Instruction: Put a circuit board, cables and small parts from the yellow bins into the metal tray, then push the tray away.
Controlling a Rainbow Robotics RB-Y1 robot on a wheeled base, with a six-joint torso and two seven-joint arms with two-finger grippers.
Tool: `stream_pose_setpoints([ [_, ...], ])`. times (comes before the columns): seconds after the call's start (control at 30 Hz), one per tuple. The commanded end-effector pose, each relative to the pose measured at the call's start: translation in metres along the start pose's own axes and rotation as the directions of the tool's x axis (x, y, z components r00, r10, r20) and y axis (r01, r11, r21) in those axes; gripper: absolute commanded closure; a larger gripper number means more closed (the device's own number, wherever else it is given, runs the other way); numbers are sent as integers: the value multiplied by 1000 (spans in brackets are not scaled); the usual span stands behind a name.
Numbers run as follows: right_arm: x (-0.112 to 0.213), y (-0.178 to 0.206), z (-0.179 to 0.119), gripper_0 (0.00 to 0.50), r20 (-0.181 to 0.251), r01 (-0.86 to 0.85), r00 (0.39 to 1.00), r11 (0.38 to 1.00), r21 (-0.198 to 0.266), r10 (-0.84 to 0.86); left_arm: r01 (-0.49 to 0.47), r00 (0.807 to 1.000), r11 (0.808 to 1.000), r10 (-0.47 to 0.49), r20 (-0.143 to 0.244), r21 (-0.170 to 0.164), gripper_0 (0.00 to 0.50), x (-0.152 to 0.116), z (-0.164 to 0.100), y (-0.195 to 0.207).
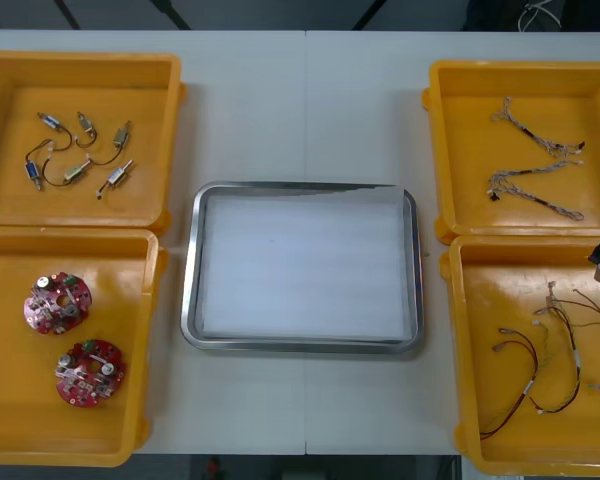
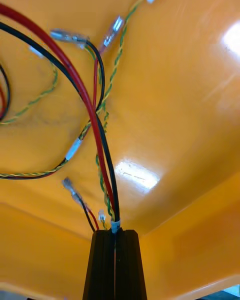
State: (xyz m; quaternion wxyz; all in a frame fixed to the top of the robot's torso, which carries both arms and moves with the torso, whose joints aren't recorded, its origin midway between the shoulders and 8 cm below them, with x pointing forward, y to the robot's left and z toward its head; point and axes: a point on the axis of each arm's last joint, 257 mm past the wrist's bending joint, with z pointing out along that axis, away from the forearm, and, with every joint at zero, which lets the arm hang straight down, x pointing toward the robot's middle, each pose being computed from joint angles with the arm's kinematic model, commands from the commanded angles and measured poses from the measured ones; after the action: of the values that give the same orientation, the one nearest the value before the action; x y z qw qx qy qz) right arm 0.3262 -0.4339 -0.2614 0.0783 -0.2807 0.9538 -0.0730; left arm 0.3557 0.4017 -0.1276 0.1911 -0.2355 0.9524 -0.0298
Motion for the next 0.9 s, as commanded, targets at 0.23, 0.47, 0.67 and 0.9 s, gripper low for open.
stream_pose_setpoints([
  [0.23, -17, 8, -55, 500, 128, 16, 992, 1000, 15, -18, 107, 993, 992, -110, 46, 60, 492, 7, 3, -104],
  [0.47, -36, 14, -82, 500, 214, 16, 976, 999, 41, -25, 147, 988, 986, -150, 34, 82, 491, 27, 10, -169],
  [0.67, -51, 16, -101, 500, 281, 22, 959, 998, 62, -39, 156, 988, 981, -156, -10, 114, 493, 54, 13, -212],
  [0.9, -68, 28, -119, 500, 366, 28, 930, 999, 23, -35, 138, 990, 983, -137, -18, 122, 489, 90, 29, -242],
])
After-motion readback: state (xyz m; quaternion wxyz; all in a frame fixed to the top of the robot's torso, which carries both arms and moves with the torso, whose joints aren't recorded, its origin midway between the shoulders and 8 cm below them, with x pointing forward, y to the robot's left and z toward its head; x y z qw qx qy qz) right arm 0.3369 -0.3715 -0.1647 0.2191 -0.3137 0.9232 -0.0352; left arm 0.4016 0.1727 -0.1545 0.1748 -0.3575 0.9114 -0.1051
